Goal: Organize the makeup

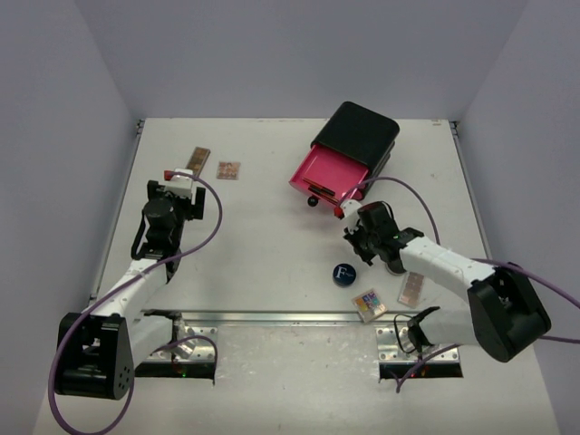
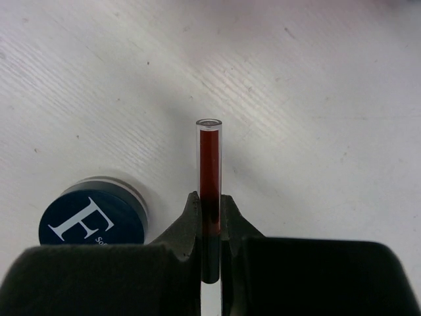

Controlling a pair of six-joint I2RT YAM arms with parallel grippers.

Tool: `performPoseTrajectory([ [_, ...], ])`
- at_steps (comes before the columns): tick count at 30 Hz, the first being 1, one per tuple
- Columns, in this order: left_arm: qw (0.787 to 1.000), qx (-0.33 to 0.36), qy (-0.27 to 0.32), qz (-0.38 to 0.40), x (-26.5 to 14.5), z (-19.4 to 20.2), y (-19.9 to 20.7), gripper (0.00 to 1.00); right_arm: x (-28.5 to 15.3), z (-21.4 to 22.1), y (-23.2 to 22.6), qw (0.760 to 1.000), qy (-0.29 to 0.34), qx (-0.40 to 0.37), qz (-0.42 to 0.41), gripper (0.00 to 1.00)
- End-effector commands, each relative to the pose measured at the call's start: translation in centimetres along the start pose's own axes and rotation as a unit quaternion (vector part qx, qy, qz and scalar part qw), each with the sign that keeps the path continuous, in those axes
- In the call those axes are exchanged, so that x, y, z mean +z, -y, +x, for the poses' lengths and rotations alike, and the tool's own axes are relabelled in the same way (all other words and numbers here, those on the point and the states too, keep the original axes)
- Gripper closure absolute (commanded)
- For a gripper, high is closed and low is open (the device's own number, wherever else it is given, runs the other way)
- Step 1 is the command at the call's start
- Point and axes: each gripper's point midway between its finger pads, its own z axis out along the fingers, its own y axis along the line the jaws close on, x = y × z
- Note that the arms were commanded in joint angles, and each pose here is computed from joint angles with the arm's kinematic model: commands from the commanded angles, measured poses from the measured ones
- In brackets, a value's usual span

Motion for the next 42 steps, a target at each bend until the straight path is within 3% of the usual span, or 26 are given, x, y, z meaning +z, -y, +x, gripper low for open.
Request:
performPoseTrajectory([
  [1, 1.0, -0.002, 0.026, -0.014, 0.2, -1.4, -0.8, 0.19, -2.5, -4.4, 0.1, 0.995, 0.093, -0.032, 0.004, 1.0],
  [6, 1.0, -0.002, 0.026, -0.013, 0.2, -1.3, -0.7, 0.19, -4.7, -6.4, -2.9, 0.983, 0.156, -0.082, -0.058, 1.0],
  [10, 1.0, -0.001, 0.025, -0.012, 0.2, -1.3, -0.7, 0.19, -7.6, -9.8, -5.4, 0.955, 0.246, -0.106, -0.125, 1.0],
  [15, 1.0, 0.001, 0.019, -0.011, 0.3, -0.9, -0.6, 0.19, -12.1, -17.2, -4.0, 0.927, 0.352, -0.09, -0.096, 1.0],
  [19, 1.0, 0.001, 0.016, -0.011, 0.4, -0.9, -0.6, 0.19, -12.6, -24.4, 2.7, 0.934, 0.346, -0.068, 0.056, 1.0],
  [23, 1.0, 0.003, 0.014, -0.013, 0.4, -0.8, -0.7, 0.19, -7.1, -27.4, 6.3, 0.955, 0.245, -0.103, 0.132, 1.0],
  [25, 1.0, 0.004, 0.013, -0.01, 0.4, -0.7, -0.6, 0.19, -6.0, -29.3, 8.6, 0.952, 0.223, -0.1, 0.186, 1.0],
  [27, 1.0, 0.003, 0.011, -0.009, 0.4, -0.6, -0.6, 0.19, -3.3, -29.5, 9.4, 0.954, 0.195, -0.106, 0.202, 0.98],
  [32, 1.0, 0.003, 0.0, 0.002, 0.8, -0.4, -0.2, 0.19, -1.6, -30.4, 9.7, 0.956, 0.193, -0.098, 0.199, 0.92],
  [39, 0.998, -0.002, -0.008, 0.059, 1.4, -1.8, 1.6, 0.2, 0.2, -28.9, 8.8, 0.966, 0.173, -0.105, 0.162, 0.51],
  [42, 0.994, -0.007, -0.004, 0.111, 1.5, -3.4, 3.1, 0.22, -0.3, -28.6, 9.1, 0.969, 0.175, -0.087, 0.155, 0.41],
])
